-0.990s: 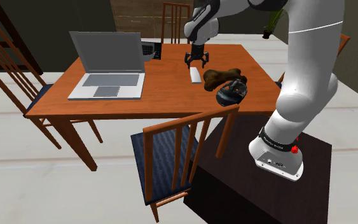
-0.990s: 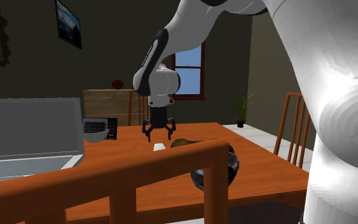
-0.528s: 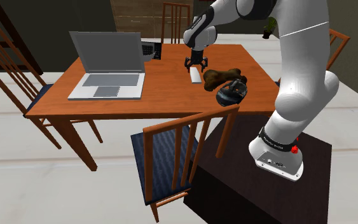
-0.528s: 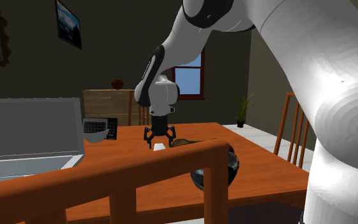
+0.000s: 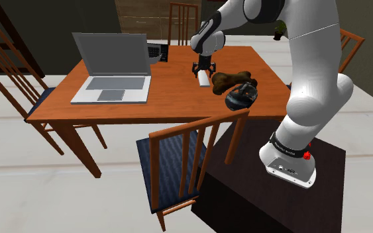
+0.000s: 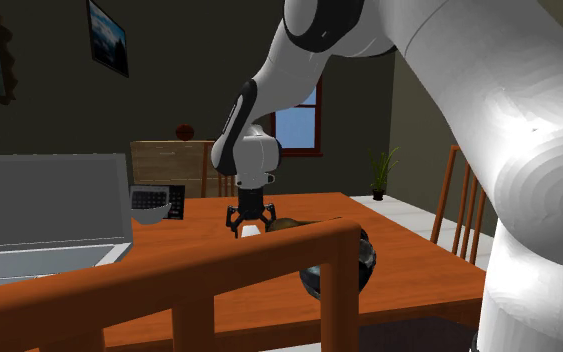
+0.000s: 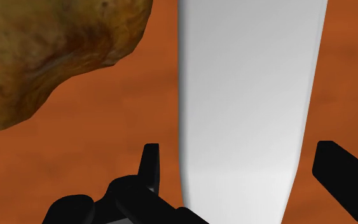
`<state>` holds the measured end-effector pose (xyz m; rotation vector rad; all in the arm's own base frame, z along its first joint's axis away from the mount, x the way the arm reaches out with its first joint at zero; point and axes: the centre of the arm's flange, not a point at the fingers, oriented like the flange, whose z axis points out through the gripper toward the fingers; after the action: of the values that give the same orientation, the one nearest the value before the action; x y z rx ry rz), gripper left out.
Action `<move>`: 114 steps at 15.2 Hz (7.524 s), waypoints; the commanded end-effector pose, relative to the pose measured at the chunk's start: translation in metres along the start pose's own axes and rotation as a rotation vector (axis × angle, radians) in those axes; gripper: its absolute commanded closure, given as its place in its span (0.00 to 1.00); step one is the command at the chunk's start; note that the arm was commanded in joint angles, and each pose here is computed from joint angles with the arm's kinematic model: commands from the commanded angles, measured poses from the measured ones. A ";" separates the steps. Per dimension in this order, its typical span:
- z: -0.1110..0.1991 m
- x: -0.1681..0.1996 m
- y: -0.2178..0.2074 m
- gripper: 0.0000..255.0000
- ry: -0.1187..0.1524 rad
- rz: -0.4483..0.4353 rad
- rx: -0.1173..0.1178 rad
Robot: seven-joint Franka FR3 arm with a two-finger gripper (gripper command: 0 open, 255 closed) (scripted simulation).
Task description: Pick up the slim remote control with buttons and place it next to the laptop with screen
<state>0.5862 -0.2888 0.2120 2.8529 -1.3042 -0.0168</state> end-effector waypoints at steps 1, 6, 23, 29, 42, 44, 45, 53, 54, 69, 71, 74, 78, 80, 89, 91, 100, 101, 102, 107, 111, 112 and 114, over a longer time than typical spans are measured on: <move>0.000 0.000 0.000 0.00 0.000 0.000 0.000; 0.000 0.000 0.000 1.00 0.000 0.000 0.000; -0.058 0.000 0.000 1.00 0.000 0.000 0.000; -0.090 -0.001 0.001 1.00 0.000 0.000 0.000; -0.158 -0.001 0.001 1.00 0.000 0.000 0.000; -0.169 -0.001 0.001 1.00 0.000 0.000 0.000; -0.174 -0.001 0.001 1.00 0.000 0.000 0.000; -0.216 -0.002 0.002 1.00 0.000 0.000 0.000; -0.222 -0.002 0.002 1.00 0.000 0.000 0.000; -0.301 -0.002 0.003 1.00 0.000 0.000 0.000; -0.311 -0.002 0.003 1.00 0.000 0.000 0.000; -0.327 -0.003 0.003 1.00 0.000 0.000 0.000; -0.344 -0.003 0.003 1.00 0.000 0.000 0.000; -0.344 -0.018 -0.019 1.00 0.000 0.000 0.000; -0.345 -0.085 -0.116 1.00 0.000 0.000 0.000; -0.345 -0.100 -0.138 1.00 0.000 0.000 0.000; -0.346 -0.168 -0.236 1.00 0.000 0.000 0.000; -0.346 -0.177 -0.249 1.00 0.000 0.000 0.000; -0.341 -0.177 -0.249 1.00 0.000 0.000 0.000; -0.315 -0.177 -0.249 1.00 0.000 0.000 0.000; -0.294 -0.177 -0.249 1.00 0.000 0.000 0.000; -0.288 -0.177 -0.249 1.00 0.000 0.000 0.000; -0.278 -0.177 -0.249 1.00 0.000 0.000 0.000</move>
<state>0.6620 0.0078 0.4948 2.8525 -1.3041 -0.0177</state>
